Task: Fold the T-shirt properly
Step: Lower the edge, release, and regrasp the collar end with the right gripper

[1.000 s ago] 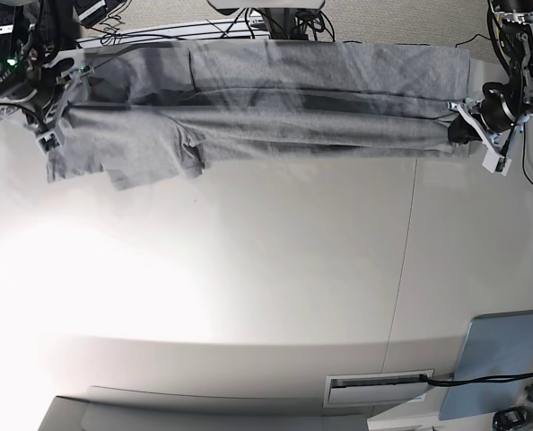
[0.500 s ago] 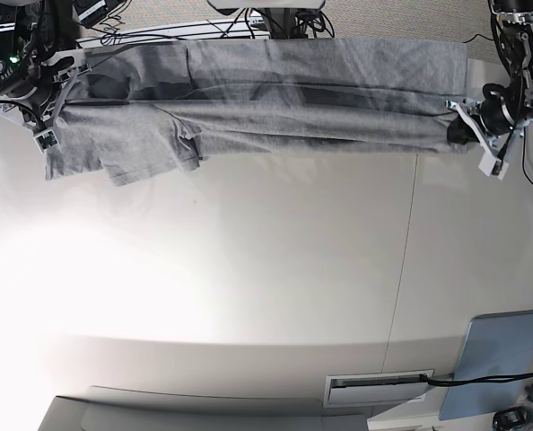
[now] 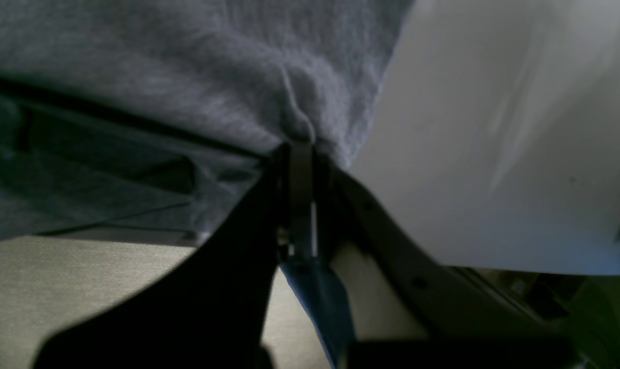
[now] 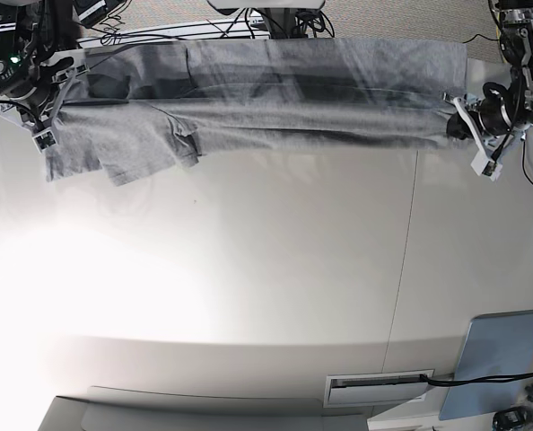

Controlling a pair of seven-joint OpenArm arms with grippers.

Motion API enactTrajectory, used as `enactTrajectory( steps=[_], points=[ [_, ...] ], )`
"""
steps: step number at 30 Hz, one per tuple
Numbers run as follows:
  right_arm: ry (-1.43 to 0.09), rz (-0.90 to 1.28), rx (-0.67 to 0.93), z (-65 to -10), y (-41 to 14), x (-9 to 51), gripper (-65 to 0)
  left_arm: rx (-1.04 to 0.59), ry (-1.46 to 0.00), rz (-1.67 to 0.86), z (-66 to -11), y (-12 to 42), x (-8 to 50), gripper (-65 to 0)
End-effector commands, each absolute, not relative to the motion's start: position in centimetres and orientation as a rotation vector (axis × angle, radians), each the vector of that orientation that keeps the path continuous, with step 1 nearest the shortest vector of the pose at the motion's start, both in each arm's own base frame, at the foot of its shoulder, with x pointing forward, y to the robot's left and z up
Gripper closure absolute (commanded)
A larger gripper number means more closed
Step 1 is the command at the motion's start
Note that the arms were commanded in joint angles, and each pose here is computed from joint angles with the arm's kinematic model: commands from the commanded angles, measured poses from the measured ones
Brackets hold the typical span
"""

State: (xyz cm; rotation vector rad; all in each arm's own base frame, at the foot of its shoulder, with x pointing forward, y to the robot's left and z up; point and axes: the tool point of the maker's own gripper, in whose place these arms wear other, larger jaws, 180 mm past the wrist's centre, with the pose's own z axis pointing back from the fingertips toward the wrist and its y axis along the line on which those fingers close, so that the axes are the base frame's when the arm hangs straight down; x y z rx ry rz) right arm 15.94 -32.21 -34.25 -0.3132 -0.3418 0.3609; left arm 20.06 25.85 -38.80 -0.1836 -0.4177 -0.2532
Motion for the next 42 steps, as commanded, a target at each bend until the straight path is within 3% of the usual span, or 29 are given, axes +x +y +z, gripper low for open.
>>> enactTrajectory(
  steps=[1,5,12,16,19,21,22,26,33,42],
  points=[
    [-0.345,0.368,-0.366,-33.3,-33.3,16.3,0.0,-0.138,-0.409,-0.267,-38.3,27.0,19.9,0.0],
    [-0.345,0.367,-0.365,-33.3,-33.3,16.3,0.0,-0.095,-0.367,-0.273,-39.1,27.8,18.6,0.0],
    [-0.348,0.41,-0.326,-33.5,-32.5,16.3,0.0,-0.091,-0.419,-0.272,-38.9,27.8,19.3,-0.3],
    [-0.339,0.451,-0.318,-33.6,-32.2,16.2,-0.6,-0.092,-0.422,-0.272,-38.9,27.8,19.3,-22.3],
    [-0.332,0.482,-0.311,-33.7,-32.0,16.2,-20.2,-0.091,-0.421,-0.272,-38.9,27.8,19.3,-32.1],
    [-0.332,0.482,-0.311,-33.7,-32.0,16.2,-30.2,-0.091,-0.42,-0.272,-38.9,27.8,19.3,-32.7],
    [-0.332,0.482,-0.311,-33.7,-32.0,16.2,-32.3,-0.091,-0.42,-0.272,-38.9,27.8,19.3,-32.7],
    [-0.374,0.48,-0.277,-33.4,-31.3,16.9,-32.3,-0.092,-0.429,-0.272,-38.8,27.7,19.4,-32.7],
    [-0.638,0.373,-0.222,-30.5,-29.7,22.8,-32.3,-0.101,-0.46,-0.269,-38.6,27.5,19.9,-32.6],
    [-0.689,0.096,-0.016,-34.2,-28.4,27.3,-32.3,-0.221,-0.515,-0.272,-37.8,25.4,20.4,-32.6]
  ],
)
